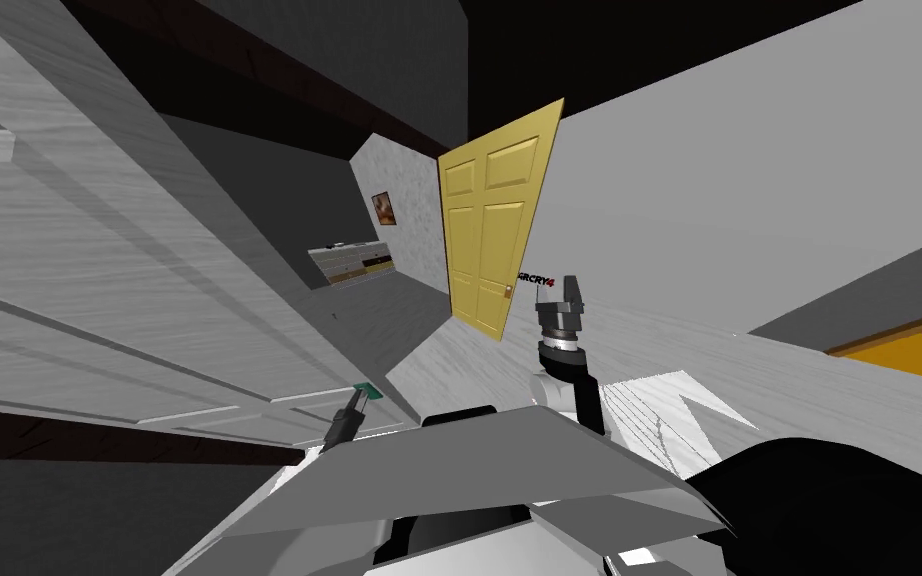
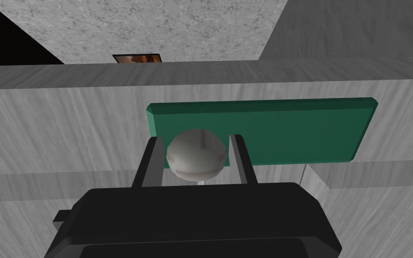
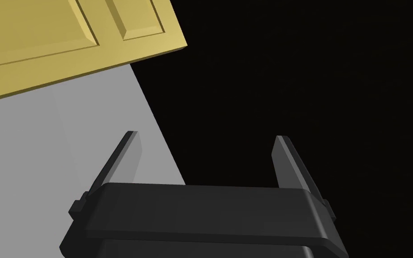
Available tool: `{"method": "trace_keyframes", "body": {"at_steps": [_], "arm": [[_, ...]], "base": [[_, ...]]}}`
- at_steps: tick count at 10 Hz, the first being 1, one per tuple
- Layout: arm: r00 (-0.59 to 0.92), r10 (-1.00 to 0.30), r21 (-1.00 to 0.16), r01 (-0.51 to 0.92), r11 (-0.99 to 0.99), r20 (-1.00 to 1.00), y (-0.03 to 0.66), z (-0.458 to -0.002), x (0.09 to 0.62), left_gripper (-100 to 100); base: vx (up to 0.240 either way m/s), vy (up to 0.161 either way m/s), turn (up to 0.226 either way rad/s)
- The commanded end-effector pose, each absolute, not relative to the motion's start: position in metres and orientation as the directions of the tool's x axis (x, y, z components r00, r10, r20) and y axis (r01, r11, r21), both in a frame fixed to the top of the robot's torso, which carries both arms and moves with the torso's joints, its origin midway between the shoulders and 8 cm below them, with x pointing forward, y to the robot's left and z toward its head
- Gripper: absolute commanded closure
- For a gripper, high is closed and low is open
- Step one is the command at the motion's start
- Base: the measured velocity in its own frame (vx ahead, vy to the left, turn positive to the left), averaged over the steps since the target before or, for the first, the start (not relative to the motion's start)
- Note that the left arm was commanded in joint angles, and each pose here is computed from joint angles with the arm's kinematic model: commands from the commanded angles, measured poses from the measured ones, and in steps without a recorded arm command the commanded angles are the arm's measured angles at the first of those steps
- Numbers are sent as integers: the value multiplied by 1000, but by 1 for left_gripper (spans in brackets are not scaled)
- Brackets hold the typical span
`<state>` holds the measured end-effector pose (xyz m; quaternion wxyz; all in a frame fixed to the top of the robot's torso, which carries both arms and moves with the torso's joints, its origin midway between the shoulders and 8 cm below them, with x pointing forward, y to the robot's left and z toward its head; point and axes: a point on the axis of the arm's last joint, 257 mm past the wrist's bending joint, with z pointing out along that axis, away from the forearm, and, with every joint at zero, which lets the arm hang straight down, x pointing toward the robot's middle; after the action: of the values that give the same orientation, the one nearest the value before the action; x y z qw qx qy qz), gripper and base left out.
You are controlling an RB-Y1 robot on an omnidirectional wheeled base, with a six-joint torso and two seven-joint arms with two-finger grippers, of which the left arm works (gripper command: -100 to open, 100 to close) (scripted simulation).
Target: Pull the door open
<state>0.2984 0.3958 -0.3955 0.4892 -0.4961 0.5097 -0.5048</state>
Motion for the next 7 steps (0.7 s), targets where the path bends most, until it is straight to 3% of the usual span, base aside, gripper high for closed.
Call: {"method": "trace_keyframes", "body": {"at_steps": [1,7], "arm": [[-41,-999,-1000,-7,-1,2,397,-394,293,100],[-78,-997,-1000,-1,0,0,401,-392,273,100]], "base": [[-261,58,-222],[-198,58,-146]]}}
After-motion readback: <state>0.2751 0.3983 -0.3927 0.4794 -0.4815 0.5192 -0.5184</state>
